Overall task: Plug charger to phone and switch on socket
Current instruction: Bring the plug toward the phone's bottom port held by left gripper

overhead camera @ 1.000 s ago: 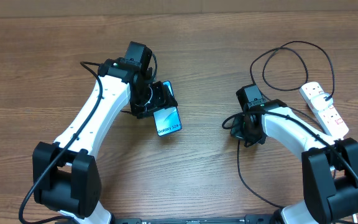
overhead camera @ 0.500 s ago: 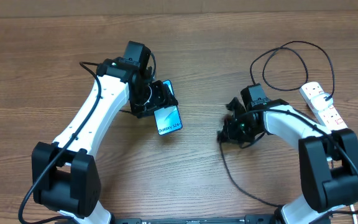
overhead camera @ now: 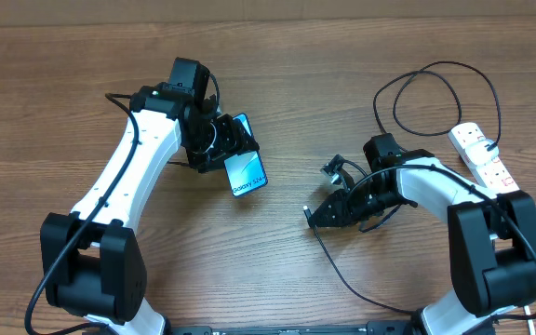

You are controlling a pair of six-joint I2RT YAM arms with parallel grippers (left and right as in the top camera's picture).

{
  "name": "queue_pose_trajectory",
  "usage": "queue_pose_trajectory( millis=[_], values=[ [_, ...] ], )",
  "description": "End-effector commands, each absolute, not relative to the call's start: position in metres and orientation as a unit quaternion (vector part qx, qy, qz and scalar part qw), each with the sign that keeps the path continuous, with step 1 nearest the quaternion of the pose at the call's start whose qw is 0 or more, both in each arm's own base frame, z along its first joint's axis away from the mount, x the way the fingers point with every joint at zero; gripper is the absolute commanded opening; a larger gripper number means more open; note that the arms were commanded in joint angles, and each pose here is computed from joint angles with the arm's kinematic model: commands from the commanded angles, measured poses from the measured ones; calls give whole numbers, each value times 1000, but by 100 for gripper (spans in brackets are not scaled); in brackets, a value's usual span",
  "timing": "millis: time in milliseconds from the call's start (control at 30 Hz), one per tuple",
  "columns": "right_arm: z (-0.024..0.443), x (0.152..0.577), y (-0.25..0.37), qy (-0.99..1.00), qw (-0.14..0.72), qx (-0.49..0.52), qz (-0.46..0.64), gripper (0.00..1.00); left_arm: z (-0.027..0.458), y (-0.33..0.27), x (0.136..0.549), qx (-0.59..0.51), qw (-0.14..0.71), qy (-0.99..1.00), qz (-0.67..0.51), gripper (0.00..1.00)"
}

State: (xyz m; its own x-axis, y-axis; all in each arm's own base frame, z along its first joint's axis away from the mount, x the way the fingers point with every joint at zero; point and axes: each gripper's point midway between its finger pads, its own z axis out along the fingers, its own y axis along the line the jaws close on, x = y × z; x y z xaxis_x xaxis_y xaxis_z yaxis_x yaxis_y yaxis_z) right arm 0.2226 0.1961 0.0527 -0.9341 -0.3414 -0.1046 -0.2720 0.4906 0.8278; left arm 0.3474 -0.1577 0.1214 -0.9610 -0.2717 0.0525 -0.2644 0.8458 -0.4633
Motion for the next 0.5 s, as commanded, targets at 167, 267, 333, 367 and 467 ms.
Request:
queue_pose_trajectory(
  millis=[167,267,333,367,467],
  values=[
    [63,227,192,-914,-31,234,-329,4,130,-163,356,-150,14,955,-256,37],
    [67,234,192,-936,-71,234,-252,4,130,-163,356,-159,13,954,-255,36],
    [75,234,203,-935,-90,238,-247,4,130,-163,356,-164,12,953,-255,36],
    [77,233,209,-933,-95,238,-251,4,130,-163,356,-165,12,953,-255,36],
    [84,228,237,-922,-111,255,-269,4,130,-167,355,-162,12,953,-255,35]
  ],
)
